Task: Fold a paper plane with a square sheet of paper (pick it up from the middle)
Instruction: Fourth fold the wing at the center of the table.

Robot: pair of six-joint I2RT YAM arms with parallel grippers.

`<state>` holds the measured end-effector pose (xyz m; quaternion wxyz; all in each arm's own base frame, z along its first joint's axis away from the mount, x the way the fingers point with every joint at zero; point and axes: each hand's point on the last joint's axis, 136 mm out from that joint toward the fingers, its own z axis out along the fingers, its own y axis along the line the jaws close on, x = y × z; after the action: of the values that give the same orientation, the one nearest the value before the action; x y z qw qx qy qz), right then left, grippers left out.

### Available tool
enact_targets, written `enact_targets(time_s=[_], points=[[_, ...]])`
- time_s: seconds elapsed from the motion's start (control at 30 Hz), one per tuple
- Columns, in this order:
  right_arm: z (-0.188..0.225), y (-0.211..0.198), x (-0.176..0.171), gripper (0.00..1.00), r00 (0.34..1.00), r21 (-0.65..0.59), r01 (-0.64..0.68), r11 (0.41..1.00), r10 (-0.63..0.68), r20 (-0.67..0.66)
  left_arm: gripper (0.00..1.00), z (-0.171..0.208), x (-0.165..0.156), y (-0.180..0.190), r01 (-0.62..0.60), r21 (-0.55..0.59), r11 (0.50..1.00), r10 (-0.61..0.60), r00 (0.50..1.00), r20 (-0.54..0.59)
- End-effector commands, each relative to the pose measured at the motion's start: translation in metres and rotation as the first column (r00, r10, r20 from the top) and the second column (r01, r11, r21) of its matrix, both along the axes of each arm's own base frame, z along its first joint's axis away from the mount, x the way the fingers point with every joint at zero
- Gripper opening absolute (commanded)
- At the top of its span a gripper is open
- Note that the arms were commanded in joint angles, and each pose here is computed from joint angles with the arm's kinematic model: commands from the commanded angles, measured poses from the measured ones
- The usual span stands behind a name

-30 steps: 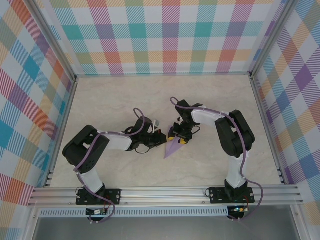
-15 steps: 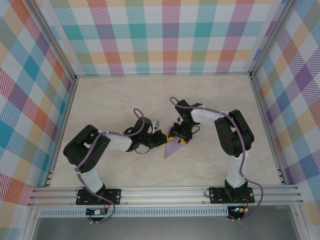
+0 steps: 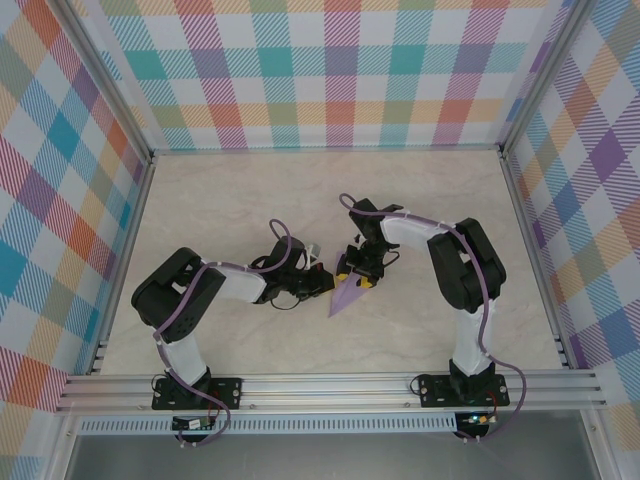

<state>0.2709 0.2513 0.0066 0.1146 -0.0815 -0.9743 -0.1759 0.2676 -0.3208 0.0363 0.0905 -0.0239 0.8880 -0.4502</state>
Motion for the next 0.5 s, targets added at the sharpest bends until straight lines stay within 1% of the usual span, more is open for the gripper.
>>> enact_targets(time_s=[0.0, 0.47], points=[[-0.0788, -0.0232, -0.0357, 0.54, 0.992, -0.154, -0.077, 0.985, 0.06, -0.113, 0.0, -0.0075, -0.0041, -0.0015, 0.028, 0.027, 0.999, -0.028, 1.0, -0.008], [-0.0885, -0.0285, -0.0423, 0.54, 0.987, -0.224, -0.114, 0.968, 0.085, -0.133, 0.0, -0.0159, -0.0038, -0.0002, 0.024, 0.053, 0.998, -0.023, 0.999, -0.022]])
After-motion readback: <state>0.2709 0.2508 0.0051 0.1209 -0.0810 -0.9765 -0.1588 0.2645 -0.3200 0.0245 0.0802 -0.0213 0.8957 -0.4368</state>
